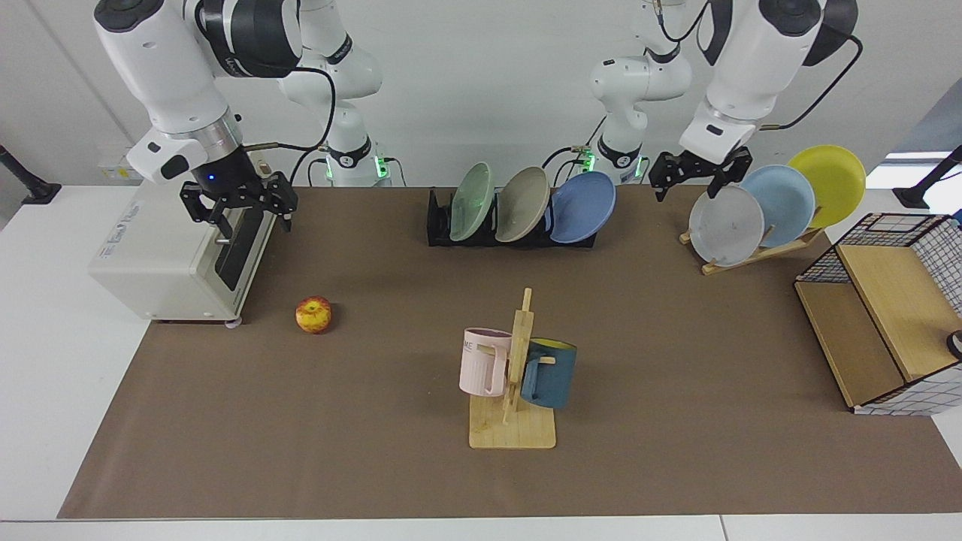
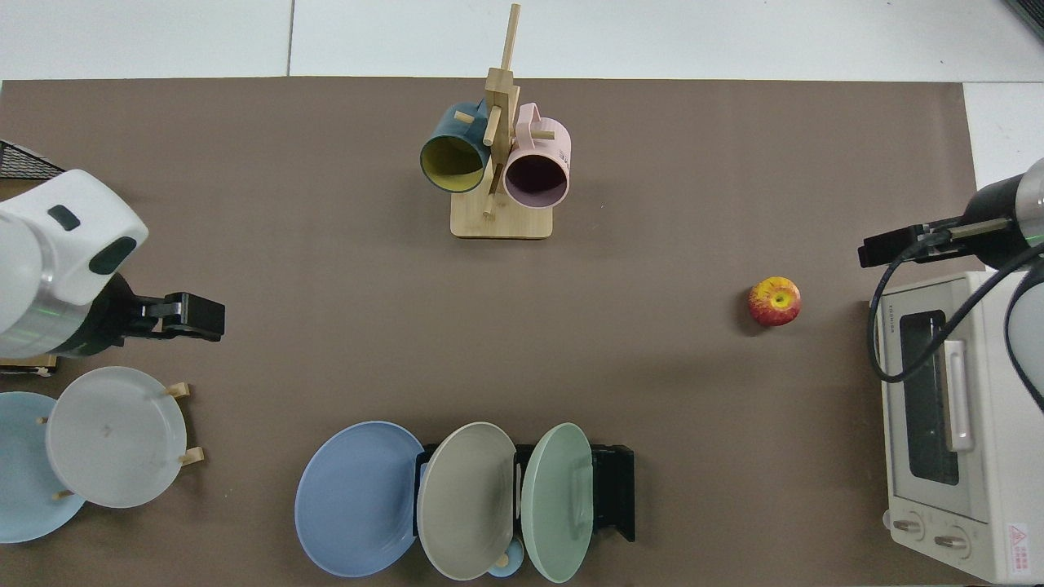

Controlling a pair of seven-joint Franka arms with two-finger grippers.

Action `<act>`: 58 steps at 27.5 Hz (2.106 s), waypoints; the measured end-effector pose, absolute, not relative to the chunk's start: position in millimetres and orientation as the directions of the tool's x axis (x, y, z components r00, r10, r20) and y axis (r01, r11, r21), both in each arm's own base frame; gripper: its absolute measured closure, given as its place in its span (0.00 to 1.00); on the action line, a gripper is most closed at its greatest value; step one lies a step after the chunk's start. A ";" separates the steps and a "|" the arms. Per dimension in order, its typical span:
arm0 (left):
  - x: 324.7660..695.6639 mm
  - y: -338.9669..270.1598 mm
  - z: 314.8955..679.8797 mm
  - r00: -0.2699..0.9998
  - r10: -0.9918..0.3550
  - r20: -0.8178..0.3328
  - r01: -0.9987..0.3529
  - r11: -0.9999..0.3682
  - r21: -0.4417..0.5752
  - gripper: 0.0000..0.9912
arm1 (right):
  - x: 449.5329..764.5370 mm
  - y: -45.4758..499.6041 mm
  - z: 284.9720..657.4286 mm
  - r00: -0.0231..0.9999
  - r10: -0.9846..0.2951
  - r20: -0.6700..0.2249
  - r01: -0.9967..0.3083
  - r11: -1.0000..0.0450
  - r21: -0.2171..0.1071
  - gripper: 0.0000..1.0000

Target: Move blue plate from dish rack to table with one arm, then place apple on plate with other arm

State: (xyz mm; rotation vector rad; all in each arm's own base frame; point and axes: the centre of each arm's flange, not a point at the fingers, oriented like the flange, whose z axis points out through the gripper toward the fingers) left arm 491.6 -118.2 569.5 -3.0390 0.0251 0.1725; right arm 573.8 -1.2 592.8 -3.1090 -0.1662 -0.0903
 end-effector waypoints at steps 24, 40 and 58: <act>340.3 -191.7 425.4 0.998 -0.058 -0.036 -0.068 -0.916 -0.396 0.00 | 581.4 8.2 524.1 0.992 0.117 0.051 0.118 -0.993 -0.021 0.00; 335.4 -187.7 402.6 0.998 -0.058 -0.037 -0.068 -0.915 -0.397 0.36 | 596.7 20.3 373.5 0.991 0.130 -0.003 0.130 -0.991 0.002 0.00; 326.9 -222.2 430.3 0.990 -0.131 -0.050 -0.139 -0.861 -0.489 0.94 | 595.2 15.5 299.9 0.991 0.108 -0.081 0.110 -0.994 0.014 0.00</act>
